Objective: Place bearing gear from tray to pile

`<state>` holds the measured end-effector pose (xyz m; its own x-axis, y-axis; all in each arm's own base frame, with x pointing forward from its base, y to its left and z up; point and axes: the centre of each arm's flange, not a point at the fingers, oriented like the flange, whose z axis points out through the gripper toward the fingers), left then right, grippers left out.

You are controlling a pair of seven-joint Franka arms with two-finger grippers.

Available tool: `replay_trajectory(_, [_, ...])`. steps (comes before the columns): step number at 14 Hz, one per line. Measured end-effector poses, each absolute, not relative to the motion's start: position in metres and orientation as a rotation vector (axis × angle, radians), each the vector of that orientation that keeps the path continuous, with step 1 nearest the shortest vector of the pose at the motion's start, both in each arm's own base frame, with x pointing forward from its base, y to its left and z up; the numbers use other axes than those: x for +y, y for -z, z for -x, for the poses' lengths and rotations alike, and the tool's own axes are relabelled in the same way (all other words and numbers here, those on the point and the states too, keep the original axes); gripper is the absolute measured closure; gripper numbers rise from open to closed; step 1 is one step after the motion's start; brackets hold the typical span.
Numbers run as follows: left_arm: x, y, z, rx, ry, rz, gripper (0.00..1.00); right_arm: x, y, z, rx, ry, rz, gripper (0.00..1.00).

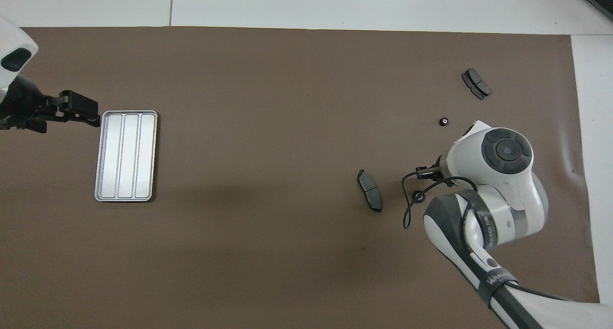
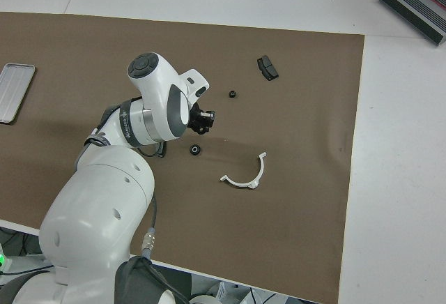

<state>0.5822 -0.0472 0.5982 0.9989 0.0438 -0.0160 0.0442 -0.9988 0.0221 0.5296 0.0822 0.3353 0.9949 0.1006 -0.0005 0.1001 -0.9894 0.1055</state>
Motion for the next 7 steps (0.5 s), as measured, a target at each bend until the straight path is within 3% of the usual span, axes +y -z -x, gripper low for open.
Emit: replay_trajectory(7, [-0.049, -0.592, -0.583, 0.063, 0.03, -3.121, 0.0, -0.034, -0.313, -0.524, 0.22, 0.028, -3.044, 0.65])
